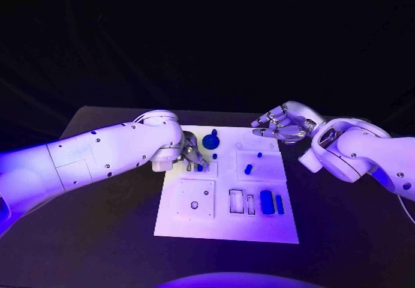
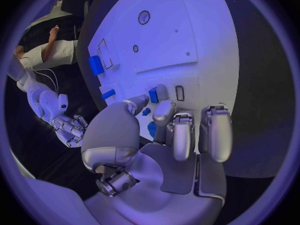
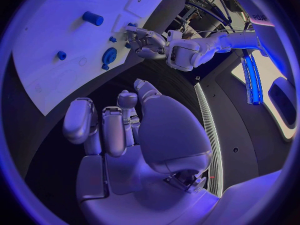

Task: Assemble the parts on the task board

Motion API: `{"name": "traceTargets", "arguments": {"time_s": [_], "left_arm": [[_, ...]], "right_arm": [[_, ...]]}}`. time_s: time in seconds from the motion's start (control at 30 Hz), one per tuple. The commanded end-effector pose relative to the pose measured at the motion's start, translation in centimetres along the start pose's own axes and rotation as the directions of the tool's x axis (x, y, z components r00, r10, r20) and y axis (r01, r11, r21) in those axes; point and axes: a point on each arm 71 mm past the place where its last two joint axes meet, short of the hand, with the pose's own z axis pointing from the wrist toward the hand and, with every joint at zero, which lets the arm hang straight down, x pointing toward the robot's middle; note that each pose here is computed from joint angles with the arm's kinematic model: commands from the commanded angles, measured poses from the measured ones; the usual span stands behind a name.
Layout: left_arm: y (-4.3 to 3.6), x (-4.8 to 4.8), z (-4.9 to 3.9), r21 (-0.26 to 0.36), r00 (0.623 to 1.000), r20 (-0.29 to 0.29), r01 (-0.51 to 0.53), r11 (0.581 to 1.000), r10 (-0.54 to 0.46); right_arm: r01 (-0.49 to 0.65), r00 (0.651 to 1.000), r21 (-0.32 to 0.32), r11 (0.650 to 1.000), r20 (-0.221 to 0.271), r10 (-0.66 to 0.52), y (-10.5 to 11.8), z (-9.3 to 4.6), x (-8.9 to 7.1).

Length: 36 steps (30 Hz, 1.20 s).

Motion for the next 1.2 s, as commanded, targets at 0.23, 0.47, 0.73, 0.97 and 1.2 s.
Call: {"name": "traceTargets", "arguments": {"time_s": [0.23,0.47,0.73,0.97,1.2], "left_arm": [[1.15,-0.15,-0.35,-0.096,0.999,0.023,0.026,0.995,-0.024],[1.20,-0.77,-1.20,-0.075,0.998,0.049,0.044,0.996,-0.040],[1.75,-3.14,-3.13,-0.065,0.997,0.066,0.045,0.997,-0.041],[3.14,-6.61,-4.18,-0.084,0.994,0.097,0.056,0.995,-0.048],[3.81,-8.62,-3.23,-0.090,0.991,0.115,0.086,0.992,-0.075]], "right_arm": [[-0.003,1.000,-0.007,1.000,-0.002,0.003,0.0,0.0,0.0],[-0.003,1.000,-0.004,1.000,-0.003,0.003,-0.1,0.0,0.0],[-0.004,1.000,0.001,1.000,-0.003,0.004,-0.3,0.0,0.0],[-0.004,1.000,0.004,1.000,-0.001,0.004,-0.3,0.0,0.0],[-0.003,1.000,0.002,1.000,0.002,0.003,-0.3,0.1,0.0]]}}
